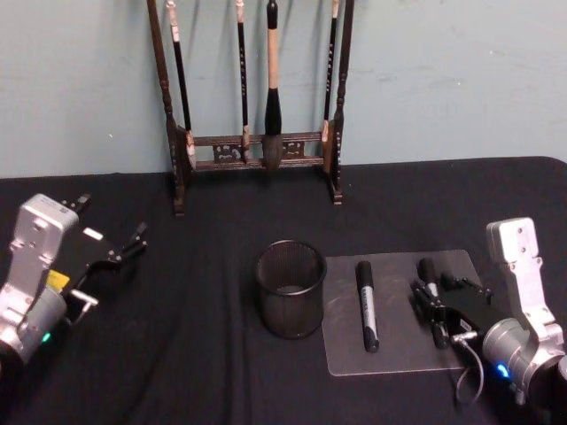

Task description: Pick up the water-based marker from the table and place it into the pen holder.

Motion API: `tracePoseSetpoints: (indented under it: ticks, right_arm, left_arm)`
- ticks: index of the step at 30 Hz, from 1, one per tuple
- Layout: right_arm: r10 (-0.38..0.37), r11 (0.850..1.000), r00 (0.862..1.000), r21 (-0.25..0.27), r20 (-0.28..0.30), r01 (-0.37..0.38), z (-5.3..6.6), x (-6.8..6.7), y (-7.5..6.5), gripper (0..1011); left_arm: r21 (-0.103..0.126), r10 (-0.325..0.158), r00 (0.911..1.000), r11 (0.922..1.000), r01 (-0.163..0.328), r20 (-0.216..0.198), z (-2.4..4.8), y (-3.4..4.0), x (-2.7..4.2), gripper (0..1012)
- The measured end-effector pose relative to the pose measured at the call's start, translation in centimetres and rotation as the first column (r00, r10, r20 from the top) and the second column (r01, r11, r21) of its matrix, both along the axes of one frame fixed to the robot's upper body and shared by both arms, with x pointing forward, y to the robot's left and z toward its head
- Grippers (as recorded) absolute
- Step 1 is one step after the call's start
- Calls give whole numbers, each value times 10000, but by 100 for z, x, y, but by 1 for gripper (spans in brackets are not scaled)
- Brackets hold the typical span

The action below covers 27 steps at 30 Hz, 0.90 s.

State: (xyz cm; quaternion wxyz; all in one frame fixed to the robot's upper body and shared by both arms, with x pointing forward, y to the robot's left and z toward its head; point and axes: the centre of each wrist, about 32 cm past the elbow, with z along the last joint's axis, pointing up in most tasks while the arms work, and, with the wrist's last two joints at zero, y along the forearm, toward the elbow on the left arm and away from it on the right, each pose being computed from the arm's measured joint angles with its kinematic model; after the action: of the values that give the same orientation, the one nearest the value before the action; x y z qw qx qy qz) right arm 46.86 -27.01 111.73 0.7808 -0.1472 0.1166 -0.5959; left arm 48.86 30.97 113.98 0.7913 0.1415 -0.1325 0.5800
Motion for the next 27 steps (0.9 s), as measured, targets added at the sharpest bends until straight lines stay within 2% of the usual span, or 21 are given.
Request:
tracePoseSetpoints:
  ticks: [2, 3, 4, 9, 27]
  right_arm:
    - [-1, 10000, 10000, 3, -2, 1, 0, 0, 0, 509]
    - [-1, 10000, 10000, 3, -2, 1, 0, 0, 0, 416]
    - [-1, 10000, 10000, 4, -2, 1, 0, 0, 0, 366]
    - [-1, 10000, 10000, 6, -3, 1, 0, 0, 0, 243]
    - [116, 9999, 9999, 81, 57, -116, 0, -2, -10, 239]
  left_arm:
    - [1, 0, 10000, 10000, 0, 0, 0, 0, 0, 1009]
    - [0, -1, 10000, 10000, 1, -1, 0, 0, 0, 1009]
    - [0, 0, 10000, 10000, 0, -1, 0, 0, 0, 1009]
    - [1, -1, 10000, 10000, 1, -1, 0, 0, 0, 1009]
    - [1, -1, 10000, 10000, 1, -1, 0, 0, 0, 1009]
